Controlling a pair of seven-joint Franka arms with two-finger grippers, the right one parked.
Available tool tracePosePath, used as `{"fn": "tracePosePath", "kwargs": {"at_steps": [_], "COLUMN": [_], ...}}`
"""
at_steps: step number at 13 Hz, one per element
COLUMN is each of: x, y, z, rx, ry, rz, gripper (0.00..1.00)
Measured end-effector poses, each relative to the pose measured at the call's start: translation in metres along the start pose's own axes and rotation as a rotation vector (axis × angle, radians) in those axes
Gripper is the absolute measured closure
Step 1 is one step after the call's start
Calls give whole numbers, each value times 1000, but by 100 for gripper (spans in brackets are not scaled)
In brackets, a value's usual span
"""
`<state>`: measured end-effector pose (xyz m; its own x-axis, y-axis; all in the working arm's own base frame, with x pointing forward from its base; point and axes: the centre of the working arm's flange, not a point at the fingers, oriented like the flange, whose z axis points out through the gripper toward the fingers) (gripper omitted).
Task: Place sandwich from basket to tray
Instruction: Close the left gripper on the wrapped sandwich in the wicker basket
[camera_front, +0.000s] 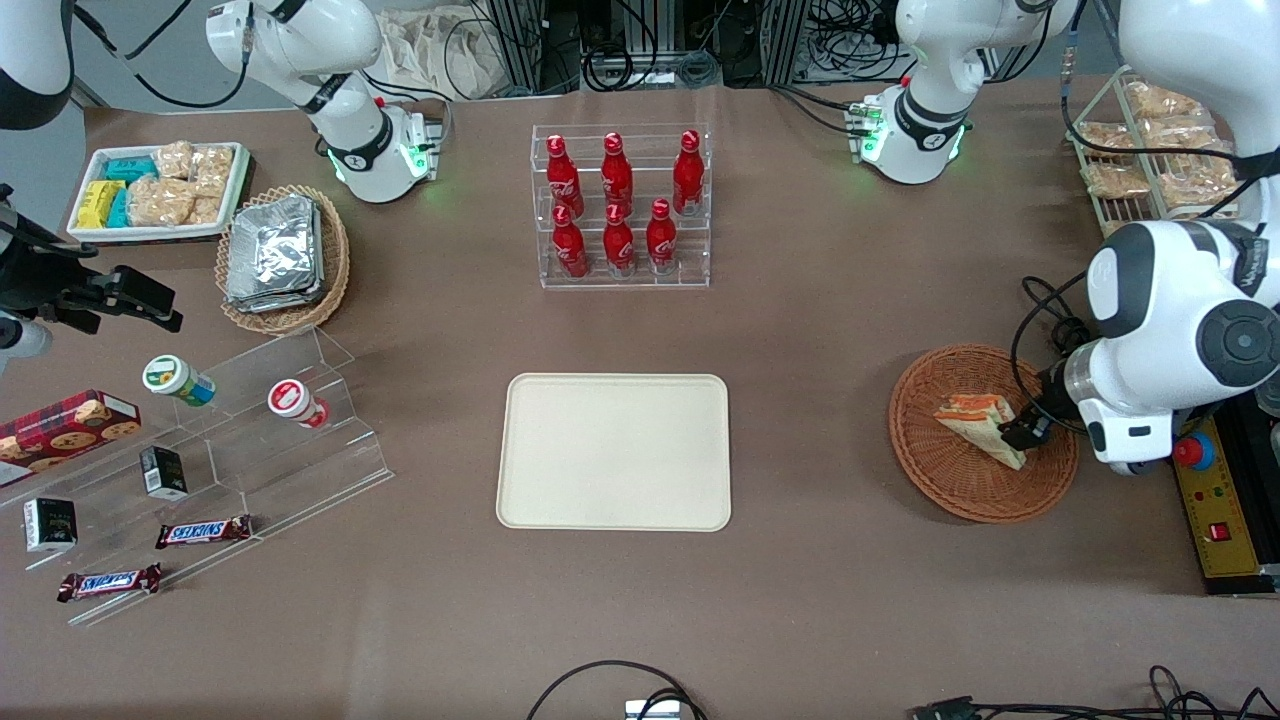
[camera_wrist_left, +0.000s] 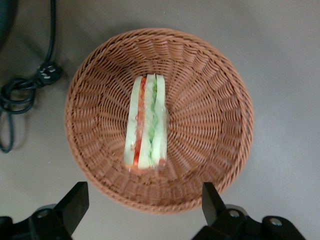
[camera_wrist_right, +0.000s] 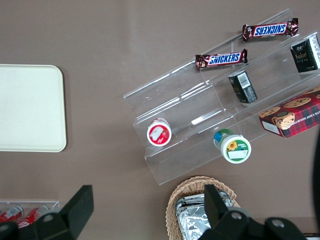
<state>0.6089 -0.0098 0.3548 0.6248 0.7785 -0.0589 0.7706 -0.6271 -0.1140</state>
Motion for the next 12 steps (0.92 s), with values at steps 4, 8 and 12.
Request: {"fn": "tracePosePath", "kwargs": {"at_steps": [4,8,12], "x": [-7,-14,-11], "y": [-15,-38,-42], "z": [61,102,106], "rx": [-72,-59,-56], "ry": [44,28,26], "rz": [-32,-49,-55], "gripper": [0,0,16]}}
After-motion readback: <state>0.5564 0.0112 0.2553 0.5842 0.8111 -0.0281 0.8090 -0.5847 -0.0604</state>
